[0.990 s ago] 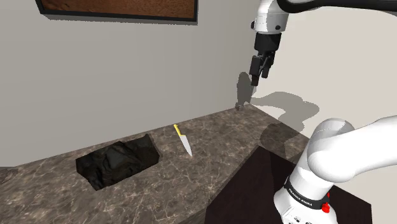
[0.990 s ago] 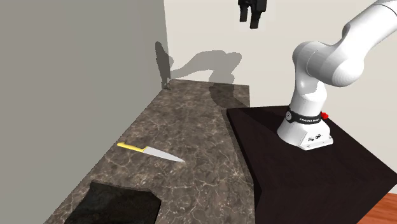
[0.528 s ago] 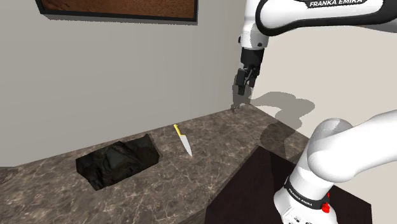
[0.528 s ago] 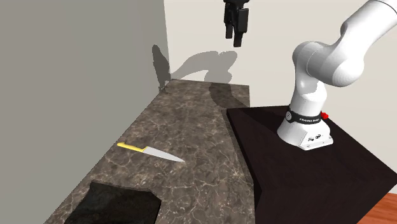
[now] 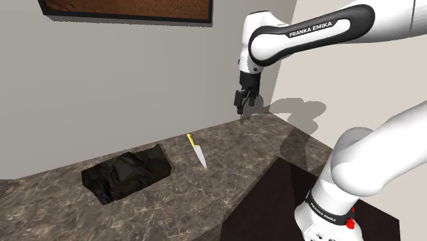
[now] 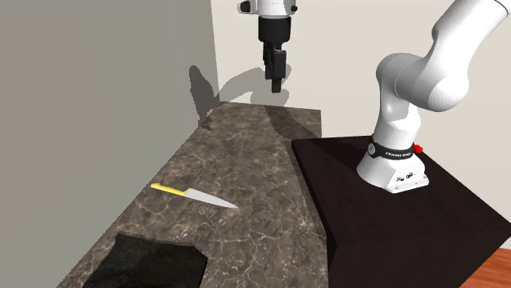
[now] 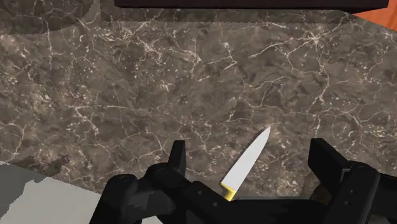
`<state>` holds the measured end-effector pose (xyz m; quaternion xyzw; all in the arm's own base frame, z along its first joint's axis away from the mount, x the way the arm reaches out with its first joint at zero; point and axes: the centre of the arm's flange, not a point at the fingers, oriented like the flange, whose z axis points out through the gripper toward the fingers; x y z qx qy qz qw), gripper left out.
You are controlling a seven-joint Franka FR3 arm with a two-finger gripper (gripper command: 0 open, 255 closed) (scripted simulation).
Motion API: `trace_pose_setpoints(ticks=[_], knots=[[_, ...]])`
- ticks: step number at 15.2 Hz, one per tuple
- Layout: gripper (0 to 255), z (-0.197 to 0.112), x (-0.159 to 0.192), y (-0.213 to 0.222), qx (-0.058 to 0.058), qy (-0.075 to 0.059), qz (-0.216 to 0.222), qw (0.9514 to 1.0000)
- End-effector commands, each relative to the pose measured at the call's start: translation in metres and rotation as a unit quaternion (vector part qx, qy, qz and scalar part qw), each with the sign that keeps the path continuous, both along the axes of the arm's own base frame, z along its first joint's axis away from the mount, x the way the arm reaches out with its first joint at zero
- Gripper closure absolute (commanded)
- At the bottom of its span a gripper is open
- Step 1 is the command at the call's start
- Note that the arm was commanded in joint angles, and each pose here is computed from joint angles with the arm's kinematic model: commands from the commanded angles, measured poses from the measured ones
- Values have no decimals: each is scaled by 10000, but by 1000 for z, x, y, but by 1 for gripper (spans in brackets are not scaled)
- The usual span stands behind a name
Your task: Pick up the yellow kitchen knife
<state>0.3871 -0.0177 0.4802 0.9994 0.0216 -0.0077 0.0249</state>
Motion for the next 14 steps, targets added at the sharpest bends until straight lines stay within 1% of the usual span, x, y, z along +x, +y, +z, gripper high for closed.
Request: trace_pose_setpoints(ticks=[1, 14], knots=[[0, -21, 19, 0, 24, -35, 4, 10000], [0, -146, 131, 4, 179, -187, 30, 9997]])
